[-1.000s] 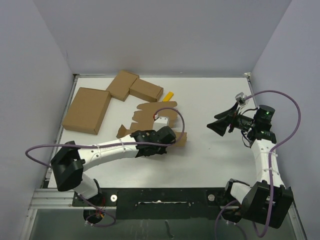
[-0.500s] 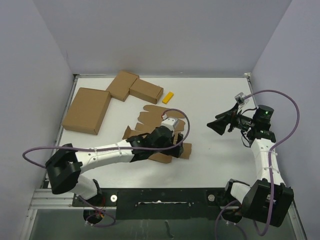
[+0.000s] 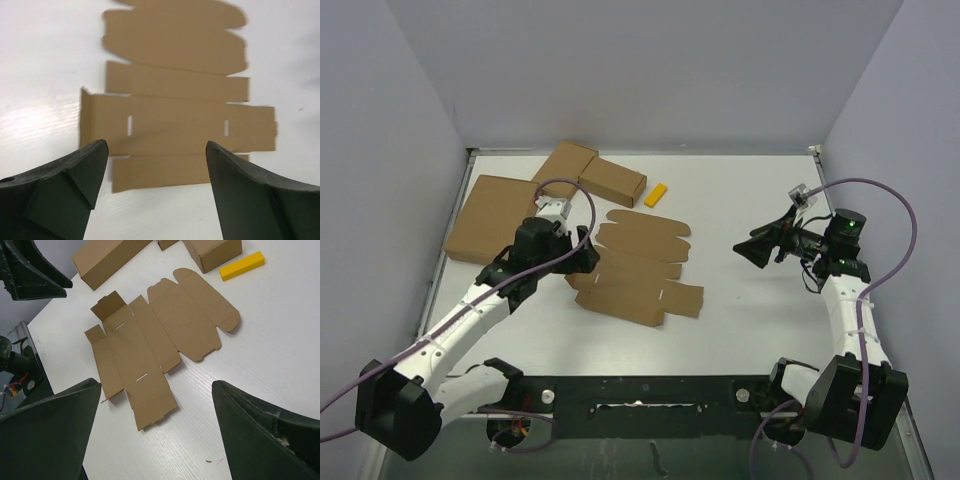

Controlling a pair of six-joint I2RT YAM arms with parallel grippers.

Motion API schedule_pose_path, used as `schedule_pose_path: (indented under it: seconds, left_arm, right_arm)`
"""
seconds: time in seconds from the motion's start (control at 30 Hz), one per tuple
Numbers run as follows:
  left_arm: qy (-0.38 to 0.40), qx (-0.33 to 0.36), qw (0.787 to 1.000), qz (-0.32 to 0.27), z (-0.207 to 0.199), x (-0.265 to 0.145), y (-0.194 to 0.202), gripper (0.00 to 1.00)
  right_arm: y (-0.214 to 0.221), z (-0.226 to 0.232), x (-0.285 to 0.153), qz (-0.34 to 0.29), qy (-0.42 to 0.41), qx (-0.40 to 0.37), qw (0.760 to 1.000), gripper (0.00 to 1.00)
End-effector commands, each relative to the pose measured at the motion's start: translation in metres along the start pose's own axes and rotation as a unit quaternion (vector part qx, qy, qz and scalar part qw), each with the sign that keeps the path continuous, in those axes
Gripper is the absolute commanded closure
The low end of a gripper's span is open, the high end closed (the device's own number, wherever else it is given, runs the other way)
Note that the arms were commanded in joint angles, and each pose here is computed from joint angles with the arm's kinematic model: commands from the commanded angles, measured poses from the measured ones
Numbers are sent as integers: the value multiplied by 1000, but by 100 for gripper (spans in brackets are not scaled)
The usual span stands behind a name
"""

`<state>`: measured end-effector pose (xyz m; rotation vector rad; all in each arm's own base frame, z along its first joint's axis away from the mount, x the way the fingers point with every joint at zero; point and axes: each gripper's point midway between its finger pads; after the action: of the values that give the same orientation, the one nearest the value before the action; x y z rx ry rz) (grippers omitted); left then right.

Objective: Fold the paper box

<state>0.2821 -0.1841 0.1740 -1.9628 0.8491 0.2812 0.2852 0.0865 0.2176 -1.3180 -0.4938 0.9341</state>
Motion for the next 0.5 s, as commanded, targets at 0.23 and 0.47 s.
schedule_pose_path:
  seconds: [0.23, 0.47]
  left_arm:
    - [-181, -8, 981, 63, 90, 20, 33, 25]
    - [-212, 9, 974, 76, 103, 38, 33, 35]
  right_arm:
    - [-1, -2, 4, -5, -7, -17, 1000, 2]
    - [0, -3, 4, -4, -6, -16, 1000, 2]
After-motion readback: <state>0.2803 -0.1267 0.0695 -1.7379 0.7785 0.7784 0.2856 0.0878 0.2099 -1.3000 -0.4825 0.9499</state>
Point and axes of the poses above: each gripper's point midway between its finger pads, its own x axis out along the fingers, its own z axis along the line the jaws close on, y = z × x, and after that the axes turned 12 degrees about -x, right-handed
